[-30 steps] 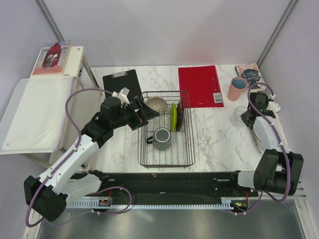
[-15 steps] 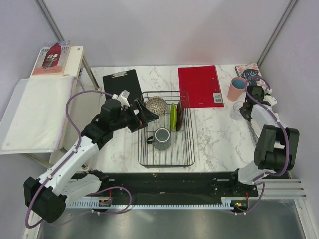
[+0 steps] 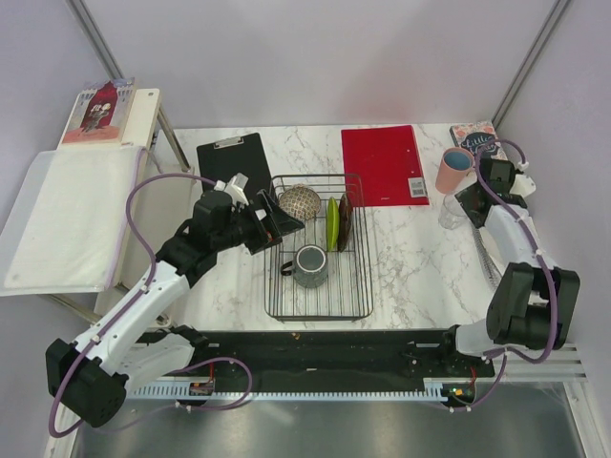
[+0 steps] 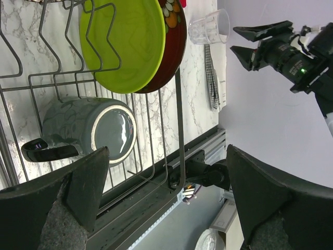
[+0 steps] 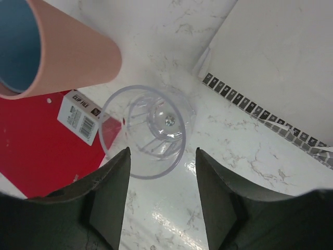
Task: Unload the mixed dishes from the dish rack
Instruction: Place the cup at the center of the board, then pick up the cup from the dish rack.
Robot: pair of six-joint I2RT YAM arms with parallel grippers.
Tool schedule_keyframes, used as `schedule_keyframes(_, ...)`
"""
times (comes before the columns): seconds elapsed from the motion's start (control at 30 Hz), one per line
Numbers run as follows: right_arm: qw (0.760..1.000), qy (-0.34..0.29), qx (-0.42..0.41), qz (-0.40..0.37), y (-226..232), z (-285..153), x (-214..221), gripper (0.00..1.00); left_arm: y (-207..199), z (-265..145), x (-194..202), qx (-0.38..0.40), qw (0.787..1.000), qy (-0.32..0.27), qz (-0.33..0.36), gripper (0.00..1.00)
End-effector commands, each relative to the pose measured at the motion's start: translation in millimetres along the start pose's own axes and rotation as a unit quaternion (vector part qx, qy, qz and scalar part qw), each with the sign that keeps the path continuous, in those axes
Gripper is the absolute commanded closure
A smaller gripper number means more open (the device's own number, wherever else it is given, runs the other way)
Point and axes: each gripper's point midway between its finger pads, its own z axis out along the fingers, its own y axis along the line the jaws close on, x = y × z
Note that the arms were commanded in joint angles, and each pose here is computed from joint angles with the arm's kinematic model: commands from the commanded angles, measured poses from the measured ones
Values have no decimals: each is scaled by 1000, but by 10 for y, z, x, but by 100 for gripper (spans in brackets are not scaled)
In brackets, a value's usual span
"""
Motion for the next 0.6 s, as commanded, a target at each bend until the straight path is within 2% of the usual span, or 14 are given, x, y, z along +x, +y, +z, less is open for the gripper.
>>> schedule_keyframes(0.0,998,-23,-55,17,216,-384,-218,40,-63,-60,-63,8,999,-17,27,1)
schedule_keyframes(0.13,989,-35,-140,30,463,-891,-283,39,-50,-96,-122,2,998,-33,53,1)
schedule_keyframes(0.17,979,-31,-203,21,638,-1191,-235,39,-22,-99,-121,-3,997,-33,71,1)
schedule_keyframes(0.23,957,-34,-287,7,848,-1459,-151,38,15,-116,-153,-18,995,-38,92,0)
schedule_keyframes(0.3,916,-27,-399,-19,1086,-1957,1,36,89,-124,-132,-40,990,-30,131,0)
schedule_keyframes(0.33,903,-4,-429,-39,1115,-2059,226,34,140,-124,-164,-58,987,-38,145,1)
schedule_keyframes(0.4,869,6,-490,-65,1153,-2363,386,33,218,-84,-74,-86,978,-15,188,1)
schedule_keyframes(0.43,861,25,-502,-82,1126,-2393,570,32,298,-59,-86,-111,971,-16,213,1)
schedule_keyframes(0.5,836,32,-539,-100,1087,-2587,688,31,267,-5,66,-121,961,10,249,1)
schedule_keyframes(0.57,818,39,-561,-115,995,-2683,826,30,319,121,199,-143,942,29,301,1)
